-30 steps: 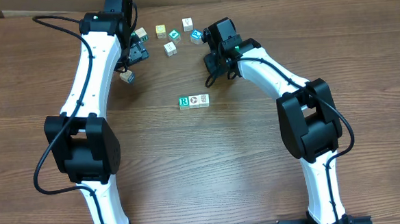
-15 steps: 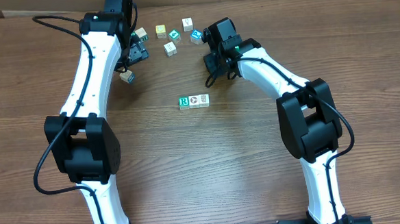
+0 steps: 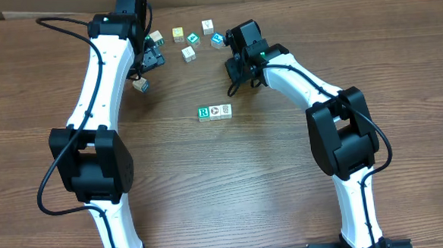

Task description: Form a horizontal line

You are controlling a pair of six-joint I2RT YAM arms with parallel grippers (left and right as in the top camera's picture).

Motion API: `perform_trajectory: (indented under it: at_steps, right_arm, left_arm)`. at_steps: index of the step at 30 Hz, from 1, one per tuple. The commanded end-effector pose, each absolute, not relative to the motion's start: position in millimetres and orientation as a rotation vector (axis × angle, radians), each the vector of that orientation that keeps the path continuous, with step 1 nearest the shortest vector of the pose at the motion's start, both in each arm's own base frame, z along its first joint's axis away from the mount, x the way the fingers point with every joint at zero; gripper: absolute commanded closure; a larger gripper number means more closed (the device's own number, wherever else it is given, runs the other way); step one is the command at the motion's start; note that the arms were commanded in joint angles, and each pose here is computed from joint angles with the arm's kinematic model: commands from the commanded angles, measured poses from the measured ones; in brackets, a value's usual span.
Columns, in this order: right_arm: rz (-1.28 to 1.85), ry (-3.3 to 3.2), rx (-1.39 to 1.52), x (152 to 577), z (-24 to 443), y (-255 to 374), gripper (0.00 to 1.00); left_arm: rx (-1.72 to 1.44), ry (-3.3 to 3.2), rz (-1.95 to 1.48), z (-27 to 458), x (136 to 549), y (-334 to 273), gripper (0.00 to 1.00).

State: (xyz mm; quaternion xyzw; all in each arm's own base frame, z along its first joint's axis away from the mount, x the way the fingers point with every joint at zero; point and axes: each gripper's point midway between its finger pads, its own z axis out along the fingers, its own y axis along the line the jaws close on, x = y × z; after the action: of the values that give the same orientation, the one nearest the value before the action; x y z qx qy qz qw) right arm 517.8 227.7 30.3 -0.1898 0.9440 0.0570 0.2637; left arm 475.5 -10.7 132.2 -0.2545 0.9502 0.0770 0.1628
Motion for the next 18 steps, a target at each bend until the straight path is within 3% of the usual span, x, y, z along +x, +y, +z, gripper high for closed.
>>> perform_trajectory:
  at_steps: [1, 7, 18]
  right_arm:
    - [0.163, 2.578, -0.523, 511.2, 22.8, 229.4, 0.73]
    - [0.168, 2.558, -0.514, 512.0, 37.8, 229.6, 0.73]
    - [0.180, 2.528, -0.404, 493.1, 120.0, 216.6, 0.75]
  left_arm:
    - [-0.711, 2.679, 0.194, 148.3, 478.3, -12.2, 0.00]
    - [-0.711, 2.679, 0.194, 148.3, 478.3, -12.2, 0.00]
    - [-0.711, 2.679, 0.194, 148.3, 478.3, -12.2, 0.00]
